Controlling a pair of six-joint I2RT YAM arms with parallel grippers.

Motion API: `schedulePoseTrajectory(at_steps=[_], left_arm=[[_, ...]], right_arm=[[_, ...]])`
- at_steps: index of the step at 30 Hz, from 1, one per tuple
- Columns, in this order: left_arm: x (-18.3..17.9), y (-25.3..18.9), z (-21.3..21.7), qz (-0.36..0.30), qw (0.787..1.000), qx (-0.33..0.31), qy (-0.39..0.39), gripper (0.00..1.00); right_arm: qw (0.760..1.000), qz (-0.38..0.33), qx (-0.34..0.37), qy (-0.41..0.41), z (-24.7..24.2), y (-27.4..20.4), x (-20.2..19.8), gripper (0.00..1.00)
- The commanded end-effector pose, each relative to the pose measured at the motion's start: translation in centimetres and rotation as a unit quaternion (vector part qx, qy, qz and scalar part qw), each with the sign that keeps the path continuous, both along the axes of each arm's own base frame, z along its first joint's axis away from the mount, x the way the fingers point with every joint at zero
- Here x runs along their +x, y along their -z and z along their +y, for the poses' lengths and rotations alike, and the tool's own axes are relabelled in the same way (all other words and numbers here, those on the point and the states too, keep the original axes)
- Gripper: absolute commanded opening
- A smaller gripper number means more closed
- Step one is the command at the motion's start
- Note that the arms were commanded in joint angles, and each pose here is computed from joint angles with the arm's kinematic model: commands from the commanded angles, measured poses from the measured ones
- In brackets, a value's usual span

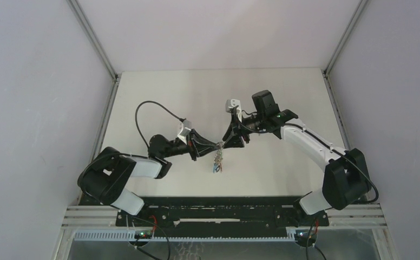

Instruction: Put the keys on the keyring

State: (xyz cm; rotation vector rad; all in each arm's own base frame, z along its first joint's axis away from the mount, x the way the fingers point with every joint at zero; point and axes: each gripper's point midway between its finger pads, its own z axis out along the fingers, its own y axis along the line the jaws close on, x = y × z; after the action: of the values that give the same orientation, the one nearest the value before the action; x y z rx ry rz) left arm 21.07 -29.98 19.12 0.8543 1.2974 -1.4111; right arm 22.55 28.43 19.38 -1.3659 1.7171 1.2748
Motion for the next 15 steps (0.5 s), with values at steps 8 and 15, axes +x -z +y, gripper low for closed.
schedulePoseTrajectory(at_steps=[8,15], left_arm=[[0.1,-2.3,0.2,-0.046,0.999,-0.025,-0.010,0.00],[0.2,-2.5,0.2,-0.047,0.998,-0.027,-0.013,0.00]], right_arm=[[0.997,-0.006,0.061,-0.055,1.4,-1.2,-0.2,0.31],[0.996,0.001,0.060,-0.066,1.4,-0.8,-0.7,0.17]])
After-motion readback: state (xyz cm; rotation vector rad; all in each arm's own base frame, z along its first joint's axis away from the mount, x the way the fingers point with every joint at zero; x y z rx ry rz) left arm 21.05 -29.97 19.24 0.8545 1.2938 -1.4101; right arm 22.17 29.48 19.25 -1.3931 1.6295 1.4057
